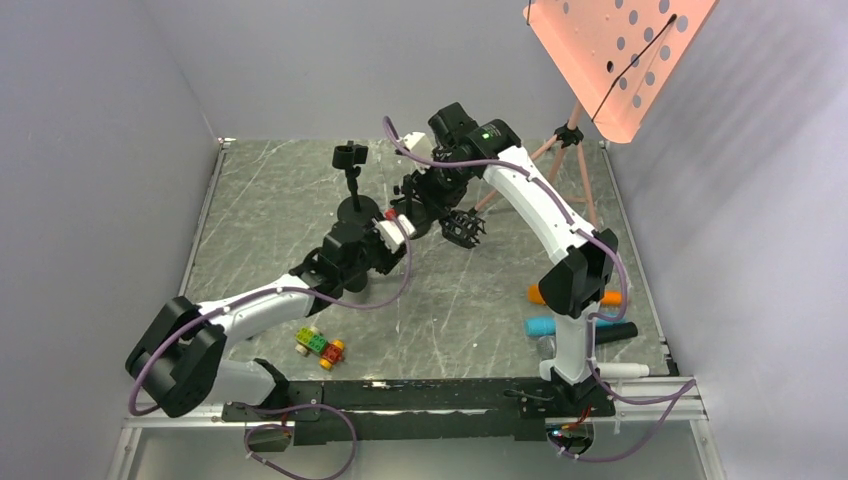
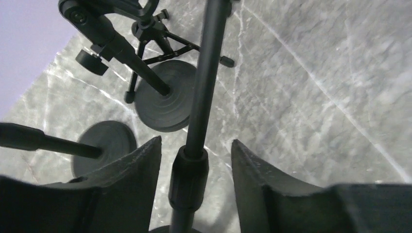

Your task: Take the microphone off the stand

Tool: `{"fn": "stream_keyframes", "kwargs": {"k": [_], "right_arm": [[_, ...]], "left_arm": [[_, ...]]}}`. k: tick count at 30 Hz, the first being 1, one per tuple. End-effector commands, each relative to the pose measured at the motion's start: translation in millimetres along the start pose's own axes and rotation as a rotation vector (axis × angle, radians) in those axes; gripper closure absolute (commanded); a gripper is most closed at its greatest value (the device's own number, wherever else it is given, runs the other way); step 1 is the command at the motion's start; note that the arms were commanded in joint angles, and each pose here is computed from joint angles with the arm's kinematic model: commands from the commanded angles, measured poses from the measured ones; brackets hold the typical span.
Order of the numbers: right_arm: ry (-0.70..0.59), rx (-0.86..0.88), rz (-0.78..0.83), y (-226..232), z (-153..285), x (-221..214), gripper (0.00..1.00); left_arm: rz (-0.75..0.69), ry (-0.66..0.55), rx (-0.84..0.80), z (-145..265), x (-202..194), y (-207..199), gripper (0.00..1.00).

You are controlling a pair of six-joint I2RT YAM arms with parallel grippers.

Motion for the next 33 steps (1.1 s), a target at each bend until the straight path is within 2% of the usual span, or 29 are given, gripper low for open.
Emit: {"fn": "stream_keyframes", "kwargs": {"k": [1, 3, 6, 13, 15, 19, 26, 33], "right_arm": [[-0.142, -0.084, 0.103, 4.0, 38.9, 22.1, 1.00], [-0.158, -0.110, 0.186, 3.4, 48.0, 23.8, 1.00], [-0.166, -0.121, 0.357, 13.0, 56.0, 20.2, 1.00], [-0.223, -0.214, 0.865, 67.1, 55.5, -6.7, 1.00], [-0.213, -0.249, 0.951, 75.5, 52.4, -12.5, 1.00], [-0.178, -0.257, 0.954, 76.1, 52.0, -11.5, 1.00], [-0.163, -0.365, 0.959, 65.7, 50.4, -6.1, 1.00], [-0.156, -0.423, 0.962, 60.9, 53.1, -3.8, 1.00]], "left_arm": [[0.187, -0.088, -0.191, 15.7, 28.8, 9.0, 0.35], [0.223, -0.082, -0.295, 24.2, 27.6, 10.8, 0.28], [0.211, -0.078, -0.458, 34.7, 26.9, 12.4, 0.25], [0.183, -0.055, -0.743, 40.4, 23.2, 10.2, 0.23], [0.181, -0.054, -0.785, 35.1, 22.7, 10.7, 0.24], [0.151, -0.085, -0.908, 27.6, 19.3, 6.7, 0.28], [0.234, -0.063, -1.066, 20.3, 15.4, -2.4, 0.38], [0.199, 0.002, -1.128, 32.7, 13.6, 1.6, 0.37]]}}
Point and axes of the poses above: each gripper's point midway between its finger pads, its own z axis back along the fingers, its own y axis along the line the jaws close on, x = y × z, the point moved 8 cm from there along z, back along the fingers, and after that the axes turned 3 degrees about z, right-handed, at the moved point
